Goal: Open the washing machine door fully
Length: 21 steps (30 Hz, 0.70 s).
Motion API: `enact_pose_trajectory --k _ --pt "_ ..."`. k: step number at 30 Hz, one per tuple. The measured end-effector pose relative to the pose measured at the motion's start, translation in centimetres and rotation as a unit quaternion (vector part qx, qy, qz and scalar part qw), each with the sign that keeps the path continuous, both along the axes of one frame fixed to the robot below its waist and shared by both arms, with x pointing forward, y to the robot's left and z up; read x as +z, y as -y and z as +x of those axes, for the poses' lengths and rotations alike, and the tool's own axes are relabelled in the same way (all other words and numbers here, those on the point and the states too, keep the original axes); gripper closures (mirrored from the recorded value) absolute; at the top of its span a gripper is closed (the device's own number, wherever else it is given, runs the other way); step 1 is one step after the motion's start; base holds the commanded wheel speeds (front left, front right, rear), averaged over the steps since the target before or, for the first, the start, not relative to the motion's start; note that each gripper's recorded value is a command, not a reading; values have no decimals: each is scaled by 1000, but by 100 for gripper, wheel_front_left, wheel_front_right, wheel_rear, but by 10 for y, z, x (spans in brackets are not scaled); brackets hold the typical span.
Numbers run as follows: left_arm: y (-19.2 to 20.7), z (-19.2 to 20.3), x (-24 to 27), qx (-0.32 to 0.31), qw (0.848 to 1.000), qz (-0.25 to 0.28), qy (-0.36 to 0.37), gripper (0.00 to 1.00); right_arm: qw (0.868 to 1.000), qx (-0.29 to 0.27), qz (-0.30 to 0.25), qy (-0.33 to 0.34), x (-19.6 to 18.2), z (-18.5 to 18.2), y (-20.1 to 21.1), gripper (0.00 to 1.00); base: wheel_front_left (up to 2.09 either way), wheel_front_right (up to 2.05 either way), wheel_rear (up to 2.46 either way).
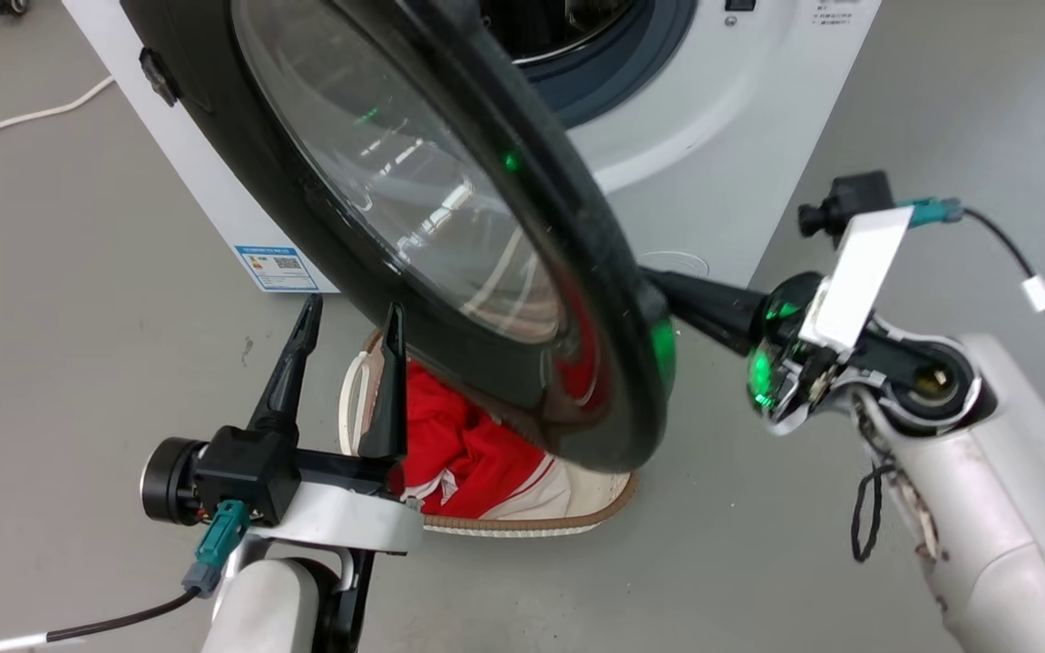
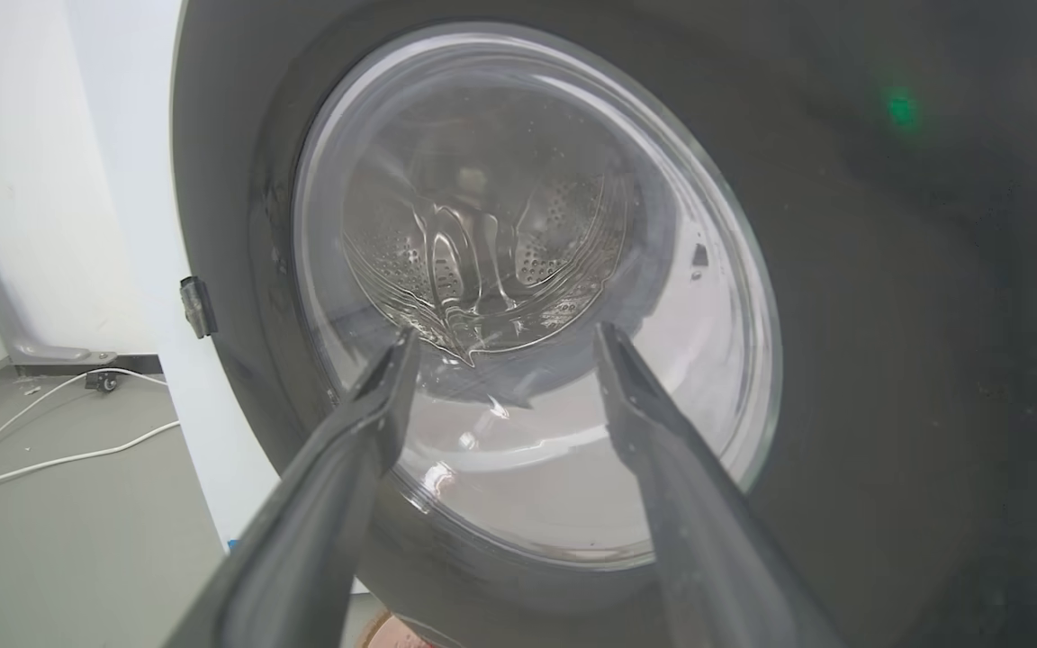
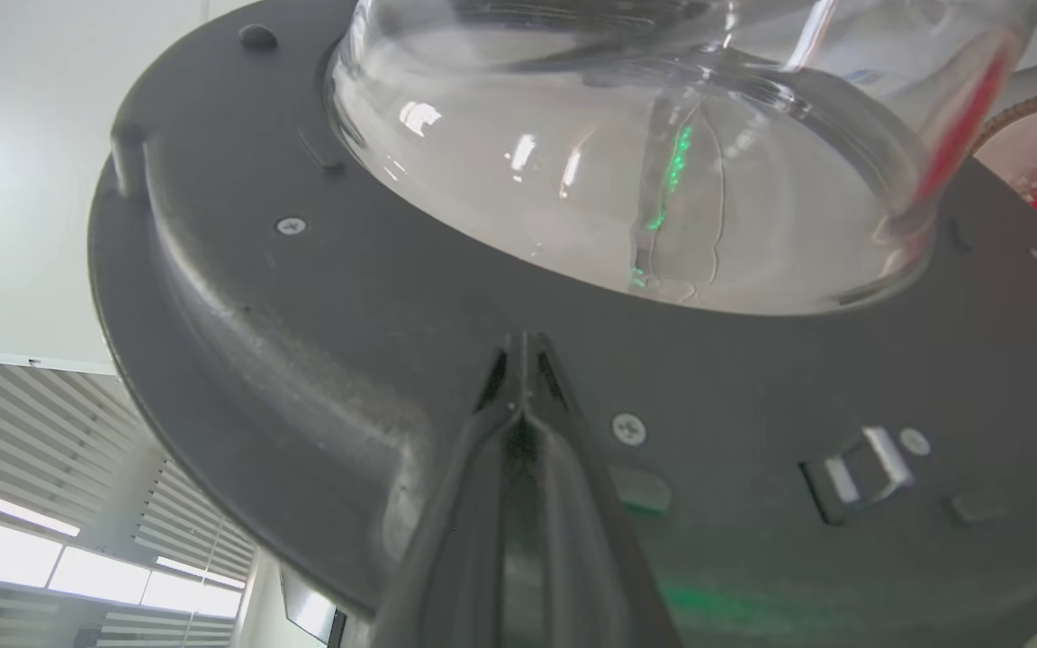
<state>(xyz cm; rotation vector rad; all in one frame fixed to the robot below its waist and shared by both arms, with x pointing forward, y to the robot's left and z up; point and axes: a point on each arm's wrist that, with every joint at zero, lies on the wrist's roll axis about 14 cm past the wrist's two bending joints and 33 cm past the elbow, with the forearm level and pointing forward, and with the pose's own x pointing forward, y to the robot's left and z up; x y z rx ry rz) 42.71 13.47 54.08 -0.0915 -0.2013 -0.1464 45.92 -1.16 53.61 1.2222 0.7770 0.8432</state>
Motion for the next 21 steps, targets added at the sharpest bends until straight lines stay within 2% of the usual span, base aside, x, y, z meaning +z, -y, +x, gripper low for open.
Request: enact_pose_trajectory --k 7,15,19,21 --pt "-2 -9 3 4 1000 -4 1 0 999 36 10 4 0 -31 -24 100 0 0 0" --pt "-3 -13 1 6 1000 -6 -3 0 999 42 9 10 -5 -55 -36 100 0 0 0" --pt "-4 -13 1 9 1000 -7 -3 0 999 -30 7 19 -8 -44 -21 100 0 0 0" --pt "-5 -12 1 10 1000 -7 -3 0 995 -96 -6 38 -8 -30 -2 100 0 0 0"
